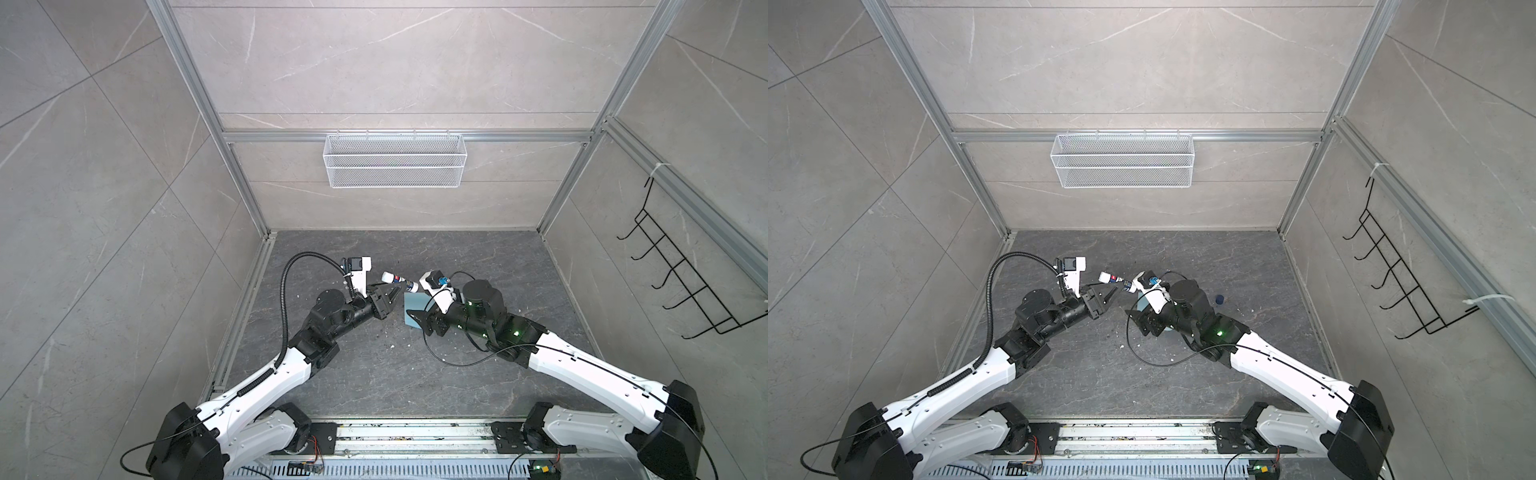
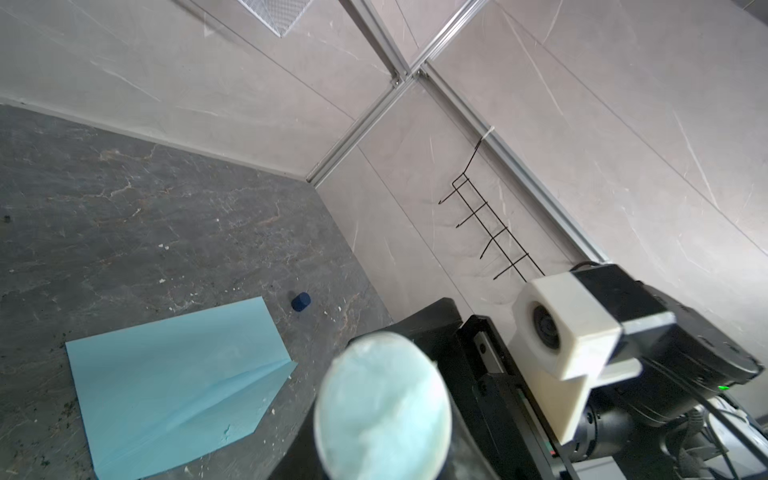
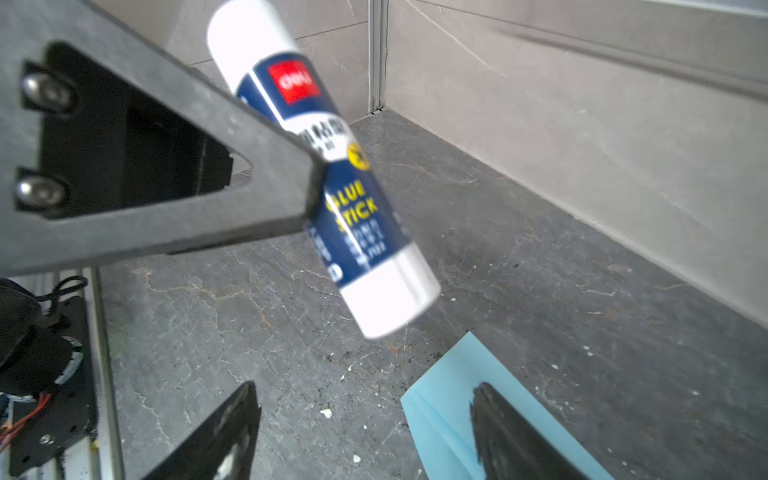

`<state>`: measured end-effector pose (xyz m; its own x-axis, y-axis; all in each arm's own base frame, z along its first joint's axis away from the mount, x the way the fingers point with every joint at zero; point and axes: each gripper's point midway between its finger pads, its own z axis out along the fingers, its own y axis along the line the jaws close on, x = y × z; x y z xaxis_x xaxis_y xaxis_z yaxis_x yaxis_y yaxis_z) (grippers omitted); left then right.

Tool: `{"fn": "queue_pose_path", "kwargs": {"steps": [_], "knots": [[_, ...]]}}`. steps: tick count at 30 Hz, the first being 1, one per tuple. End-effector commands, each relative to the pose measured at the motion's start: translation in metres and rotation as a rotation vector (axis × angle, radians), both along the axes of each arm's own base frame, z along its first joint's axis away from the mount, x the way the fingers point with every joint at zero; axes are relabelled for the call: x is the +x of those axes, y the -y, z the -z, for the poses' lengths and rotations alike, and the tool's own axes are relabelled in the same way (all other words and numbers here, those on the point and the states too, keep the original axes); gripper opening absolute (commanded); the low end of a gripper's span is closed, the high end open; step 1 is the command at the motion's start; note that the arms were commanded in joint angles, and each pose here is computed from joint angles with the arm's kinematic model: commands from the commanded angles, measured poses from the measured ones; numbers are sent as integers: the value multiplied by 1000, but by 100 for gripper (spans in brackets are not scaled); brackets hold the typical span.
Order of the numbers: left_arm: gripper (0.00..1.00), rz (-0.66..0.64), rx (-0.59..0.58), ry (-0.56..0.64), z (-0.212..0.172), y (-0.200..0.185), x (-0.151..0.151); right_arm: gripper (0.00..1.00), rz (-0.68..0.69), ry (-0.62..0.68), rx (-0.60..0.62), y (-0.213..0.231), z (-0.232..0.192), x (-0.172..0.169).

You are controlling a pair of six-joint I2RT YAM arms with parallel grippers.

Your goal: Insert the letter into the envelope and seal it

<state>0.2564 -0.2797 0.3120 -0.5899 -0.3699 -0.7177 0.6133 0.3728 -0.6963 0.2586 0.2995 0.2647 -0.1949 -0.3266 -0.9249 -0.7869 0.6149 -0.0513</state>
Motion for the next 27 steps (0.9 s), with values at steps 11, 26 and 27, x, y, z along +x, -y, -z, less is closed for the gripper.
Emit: {"fn": "queue_pose_path", "kwargs": {"steps": [11, 26, 27], "knots": [[0, 144, 75, -1, -6, 19, -14, 70, 79, 168, -113, -3, -22, 7], [0, 163, 78, -15, -2, 24, -12, 27, 50, 132, -105, -14, -12, 3], [0, 164, 75, -17, -2, 25, -11, 24, 49, 128, -90, -15, -13, 2]]}}
